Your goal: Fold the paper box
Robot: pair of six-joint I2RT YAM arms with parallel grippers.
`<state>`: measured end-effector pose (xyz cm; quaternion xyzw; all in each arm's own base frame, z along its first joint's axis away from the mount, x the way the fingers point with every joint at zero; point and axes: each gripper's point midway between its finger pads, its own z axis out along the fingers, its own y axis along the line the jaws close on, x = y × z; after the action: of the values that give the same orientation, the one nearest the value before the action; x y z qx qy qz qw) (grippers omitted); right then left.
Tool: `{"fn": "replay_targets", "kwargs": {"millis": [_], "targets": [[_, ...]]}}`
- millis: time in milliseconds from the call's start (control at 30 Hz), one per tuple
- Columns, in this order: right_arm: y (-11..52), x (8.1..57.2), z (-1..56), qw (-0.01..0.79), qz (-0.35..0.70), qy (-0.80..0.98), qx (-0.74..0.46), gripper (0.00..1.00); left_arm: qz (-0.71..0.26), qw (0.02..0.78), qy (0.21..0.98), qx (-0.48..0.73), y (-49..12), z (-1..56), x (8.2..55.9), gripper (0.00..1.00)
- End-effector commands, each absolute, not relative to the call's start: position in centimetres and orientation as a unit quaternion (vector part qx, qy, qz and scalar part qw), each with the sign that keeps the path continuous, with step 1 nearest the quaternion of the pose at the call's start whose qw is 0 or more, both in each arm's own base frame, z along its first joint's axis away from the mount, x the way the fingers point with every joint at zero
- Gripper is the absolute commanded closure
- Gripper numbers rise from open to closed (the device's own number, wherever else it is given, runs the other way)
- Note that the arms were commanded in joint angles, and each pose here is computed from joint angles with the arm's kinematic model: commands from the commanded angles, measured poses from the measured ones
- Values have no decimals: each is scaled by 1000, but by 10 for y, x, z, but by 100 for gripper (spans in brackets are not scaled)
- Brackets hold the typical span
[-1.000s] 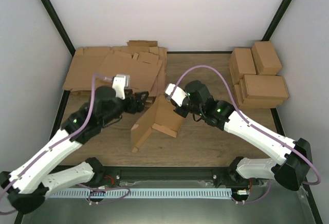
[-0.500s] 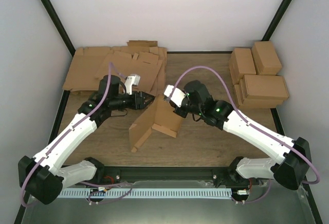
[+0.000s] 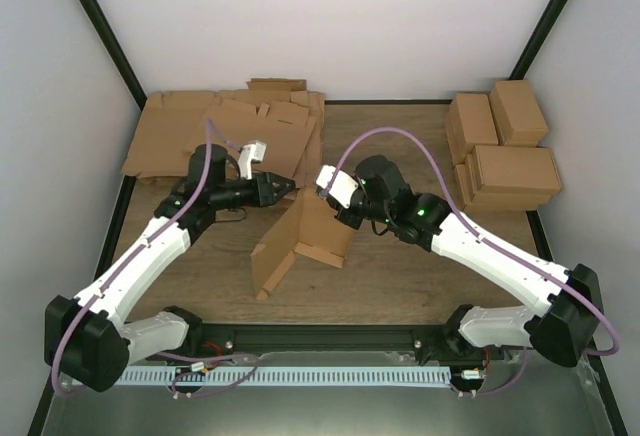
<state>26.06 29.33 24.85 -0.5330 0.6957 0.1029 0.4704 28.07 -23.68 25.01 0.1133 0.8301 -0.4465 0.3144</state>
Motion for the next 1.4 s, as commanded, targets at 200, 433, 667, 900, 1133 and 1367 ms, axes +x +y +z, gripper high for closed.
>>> {"fn": "replay_targets", "kwargs": {"millis": [200, 433, 667, 900, 1133, 1367], "targets": [[302, 260, 260, 475, 110, 687, -539, 82, -492, 307, 811, 80, -223, 250, 284, 63], [303, 260, 260, 475, 111, 685, -541, 81, -513, 269, 808, 107, -239, 231, 272, 61], [306, 259, 260, 473, 117, 684, -543, 81, -516, 251, 811, 112, -247, 222, 270, 61], [308, 258, 256, 468, 123, 687, -543, 81, -518, 231, 814, 125, -259, 212, 265, 62], [311, 256, 259, 467, 129, 686, -542, 78, -496, 238, 826, 120, -254, 203, 268, 62], [307, 253, 292, 495, 157, 692, -501, 71, -478, 241, 836, 122, -250, 196, 268, 68]]}}
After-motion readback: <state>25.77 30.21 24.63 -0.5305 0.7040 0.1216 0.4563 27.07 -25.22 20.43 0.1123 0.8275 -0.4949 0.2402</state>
